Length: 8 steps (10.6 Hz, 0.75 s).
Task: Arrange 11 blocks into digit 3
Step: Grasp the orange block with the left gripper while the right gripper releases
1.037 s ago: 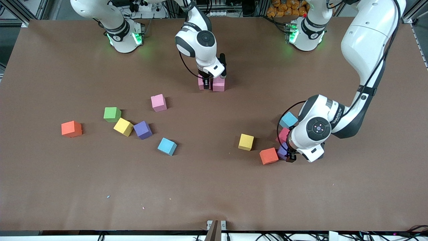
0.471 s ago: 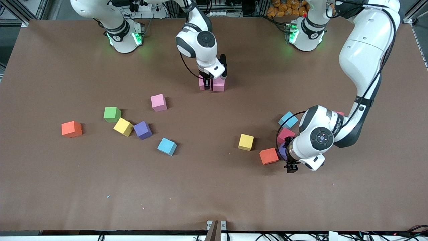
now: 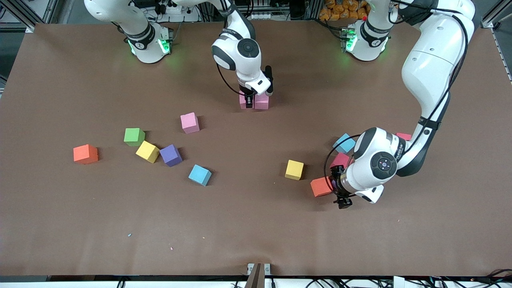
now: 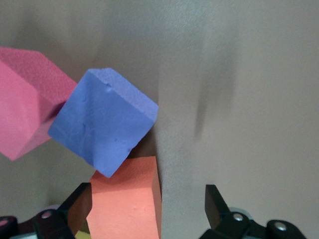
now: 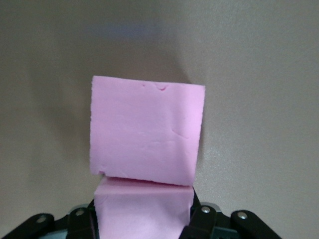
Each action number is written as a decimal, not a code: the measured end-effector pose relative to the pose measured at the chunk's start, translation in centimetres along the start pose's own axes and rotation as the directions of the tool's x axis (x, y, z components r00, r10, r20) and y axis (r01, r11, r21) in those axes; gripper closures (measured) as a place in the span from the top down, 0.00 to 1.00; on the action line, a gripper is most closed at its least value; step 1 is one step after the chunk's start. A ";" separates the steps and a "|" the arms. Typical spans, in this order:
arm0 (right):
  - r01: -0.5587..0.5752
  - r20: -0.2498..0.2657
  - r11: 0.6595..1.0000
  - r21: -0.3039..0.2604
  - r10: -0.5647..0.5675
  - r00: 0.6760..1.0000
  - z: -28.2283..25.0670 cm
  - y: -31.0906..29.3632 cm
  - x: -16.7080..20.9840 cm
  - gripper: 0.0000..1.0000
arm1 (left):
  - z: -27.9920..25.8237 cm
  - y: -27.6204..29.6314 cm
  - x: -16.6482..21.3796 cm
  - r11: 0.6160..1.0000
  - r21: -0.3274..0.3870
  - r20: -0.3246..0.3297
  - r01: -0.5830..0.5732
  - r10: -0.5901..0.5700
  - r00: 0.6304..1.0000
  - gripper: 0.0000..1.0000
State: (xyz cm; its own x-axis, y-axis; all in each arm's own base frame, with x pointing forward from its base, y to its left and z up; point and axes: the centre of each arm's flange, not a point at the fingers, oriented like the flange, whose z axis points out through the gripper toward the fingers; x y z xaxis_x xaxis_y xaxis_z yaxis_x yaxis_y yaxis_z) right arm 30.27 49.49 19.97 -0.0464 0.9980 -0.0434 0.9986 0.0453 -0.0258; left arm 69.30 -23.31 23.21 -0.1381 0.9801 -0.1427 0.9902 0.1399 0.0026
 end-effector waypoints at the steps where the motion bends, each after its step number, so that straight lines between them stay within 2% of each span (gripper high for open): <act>1: -0.001 -0.001 1.000 -0.001 0.001 1.000 0.0 0.0 0.1 0.63 | 0.0 0.0 -0.1 1.000 0.005 0.011 0.009 -0.009 1.000 1.00; 4: -0.002 -0.006 1.000 -0.004 0.002 1.000 -0.5 0.3 0.4 0.97 | 0.1 -0.7 -1.4 0.999 0.016 0.025 0.034 -0.034 0.999 1.00; 5: -0.001 0.001 1.000 0.002 0.001 1.000 -0.8 0.3 0.6 1.00 | 0.2 -0.9 -1.8 0.999 0.017 0.026 0.039 -0.040 0.999 1.00; 8: 0.001 0.014 1.000 0.024 -0.001 1.000 -4.0 0.3 0.9 1.00 | 1.3 -1.0 -2.0 0.999 0.016 0.036 0.041 -0.041 0.999 1.00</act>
State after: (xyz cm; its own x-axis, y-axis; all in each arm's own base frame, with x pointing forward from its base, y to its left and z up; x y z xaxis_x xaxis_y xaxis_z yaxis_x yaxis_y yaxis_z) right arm 30.60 50.55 23.89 -0.0476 0.9972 -0.0572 0.9978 0.0448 -0.0497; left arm 68.60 -25.62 22.19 -0.1778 0.9678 -0.1784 0.9840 0.1771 -0.0195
